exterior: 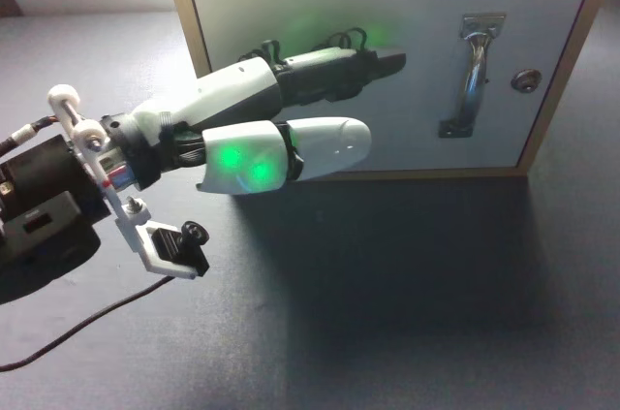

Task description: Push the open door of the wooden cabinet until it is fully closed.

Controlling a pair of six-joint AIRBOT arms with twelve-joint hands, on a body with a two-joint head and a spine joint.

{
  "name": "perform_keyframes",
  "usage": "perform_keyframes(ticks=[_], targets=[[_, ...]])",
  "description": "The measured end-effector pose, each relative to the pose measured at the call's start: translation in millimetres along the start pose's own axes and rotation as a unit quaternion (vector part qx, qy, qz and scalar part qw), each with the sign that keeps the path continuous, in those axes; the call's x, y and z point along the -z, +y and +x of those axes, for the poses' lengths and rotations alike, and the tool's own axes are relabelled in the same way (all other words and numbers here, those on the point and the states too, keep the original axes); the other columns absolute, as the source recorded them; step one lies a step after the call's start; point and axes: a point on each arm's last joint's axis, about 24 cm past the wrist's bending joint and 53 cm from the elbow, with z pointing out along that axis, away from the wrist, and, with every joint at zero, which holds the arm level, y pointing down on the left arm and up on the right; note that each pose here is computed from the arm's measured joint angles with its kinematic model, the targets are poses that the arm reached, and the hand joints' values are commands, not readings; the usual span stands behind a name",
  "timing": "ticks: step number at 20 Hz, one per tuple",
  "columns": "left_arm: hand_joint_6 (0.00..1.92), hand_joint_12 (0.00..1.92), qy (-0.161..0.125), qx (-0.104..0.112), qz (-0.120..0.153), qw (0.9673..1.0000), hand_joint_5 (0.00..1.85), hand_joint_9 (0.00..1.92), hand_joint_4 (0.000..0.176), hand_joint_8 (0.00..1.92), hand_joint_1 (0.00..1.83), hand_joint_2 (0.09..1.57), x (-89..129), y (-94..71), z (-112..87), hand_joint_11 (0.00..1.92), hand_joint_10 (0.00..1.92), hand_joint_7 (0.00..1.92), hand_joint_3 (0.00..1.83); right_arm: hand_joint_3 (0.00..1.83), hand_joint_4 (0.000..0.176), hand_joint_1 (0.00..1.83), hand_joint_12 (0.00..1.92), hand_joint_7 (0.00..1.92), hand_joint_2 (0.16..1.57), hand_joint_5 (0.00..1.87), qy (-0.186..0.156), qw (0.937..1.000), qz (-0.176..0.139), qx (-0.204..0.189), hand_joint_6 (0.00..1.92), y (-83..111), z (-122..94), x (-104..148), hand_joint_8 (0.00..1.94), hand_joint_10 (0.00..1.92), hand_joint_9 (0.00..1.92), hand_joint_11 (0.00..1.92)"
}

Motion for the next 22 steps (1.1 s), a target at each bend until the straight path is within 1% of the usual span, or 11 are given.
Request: perform_keyframes(ticks=[1,2,6,8,9,11,13,14,16,18,22], targets=[[0.02,0.08,0.0,0.002,-0.002,1.0,0.25,0.22,0.0,0.02,0.21,1.38,-1.4,1.4,1.1,0.25,0.02,0.23,0.0,0.0,0.0,0.64,0.51,0.25,1.34,0.36,0.001,1.0,0.0,0.0,0.0,0.0,0.6,0.0,0.0,0.0,0.18,0.0],[0.01,0.08,-0.001,0.004,-0.003,1.0,0.24,0.21,0.0,0.01,0.18,1.38,-1.5,1.7,0.4,0.25,0.01,0.23,0.0,0.0,0.0,0.63,0.5,0.26,1.33,0.36,0.002,1.0,-0.001,0.0,0.0,0.0,1.0,0.0,0.0,0.0,0.19,0.0],[0.0,0.07,-0.006,0.013,-0.005,0.9999,0.22,0.21,0.0,0.0,0.17,1.39,3.2,3.3,0.9,0.24,0.0,0.22,0.0,0.0,0.0,0.69,0.56,0.25,1.33,0.37,0.001,1.0,0.0,0.0,0.0,-0.2,0.5,0.0,0.0,0.0,0.21,0.0],[0.0,0.04,-0.003,0.012,-0.01,0.9999,0.13,0.15,0.0,0.0,0.07,1.4,14.1,4.3,3.7,0.17,0.0,0.14,0.01,0.0,0.0,0.63,0.66,0.27,1.33,0.36,0.0,1.0,0.0,-0.002,0.0,-0.4,0.2,0.0,0.0,0.01,0.24,0.0],[0.01,0.05,-0.004,0.013,-0.009,0.9999,0.18,0.17,0.0,0.01,0.18,1.39,19.5,3.2,3.5,0.19,0.01,0.17,0.0,0.0,0.0,0.63,0.72,0.27,1.33,0.35,-0.002,1.0,0.0,-0.004,0.0,-0.5,-0.8,0.0,0.0,0.01,0.25,0.0],[0.01,0.07,-0.01,0.018,-0.001,0.9998,0.21,0.21,0.0,0.01,0.23,1.4,30.2,-2.9,0.8,0.21,0.01,0.21,0.0,0.0,0.0,0.65,0.83,0.29,1.33,0.36,-0.002,1.0,-0.003,-0.006,0.0,1.0,-0.7,0.1,0.0,0.01,0.28,0.0],[0.0,0.51,-0.019,0.022,0.0,0.9996,0.22,0.23,0.0,0.0,0.24,1.39,45.3,-6.4,-2.4,0.04,0.0,0.23,0.01,0.0,0.0,0.67,0.85,0.28,1.33,0.36,-0.005,1.0,-0.005,-0.006,0.0,2.0,-1.7,0.1,0.0,0.01,0.28,0.0],[0.0,0.62,-0.021,0.024,-0.002,0.9995,0.23,0.24,0.0,0.0,0.27,1.39,51.8,-5.9,-2.7,0.01,0.0,0.23,0.0,0.0,0.0,0.66,0.82,0.28,1.33,0.36,-0.006,0.9999,-0.006,-0.006,0.0,2.5,-2.2,0.1,0.0,0.0,0.28,0.0],[0.0,0.53,-0.031,0.027,-0.008,0.9991,0.2,0.18,0.0,0.0,0.17,1.41,70.3,-8.5,-7.1,0.0,0.01,0.18,0.01,0.0,0.0,0.65,0.78,0.28,1.34,0.35,-0.007,0.9999,-0.009,-0.007,0.0,4.1,-2.5,0.2,0.0,0.0,0.27,0.0],[0.0,0.4,-0.049,0.032,-0.015,0.9982,0.17,0.13,0.0,0.0,0.2,1.4,86.5,-10.0,-14.7,0.0,0.0,0.16,0.0,0.0,0.0,0.66,0.8,0.29,1.34,0.36,-0.009,0.9999,-0.009,-0.007,0.0,4.0,-2.8,0.3,0.0,0.0,0.27,0.0],[0.01,0.39,-0.114,0.042,-0.016,0.9924,0.17,0.15,0.0,0.01,0.13,1.42,122.3,-23.2,-45.3,0.0,0.01,0.15,0.0,0.0,0.0,0.63,0.82,0.29,1.34,0.36,-0.012,0.9999,-0.008,-0.007,0.0,3.6,-4.3,0.3,0.0,0.0,0.27,0.0]])
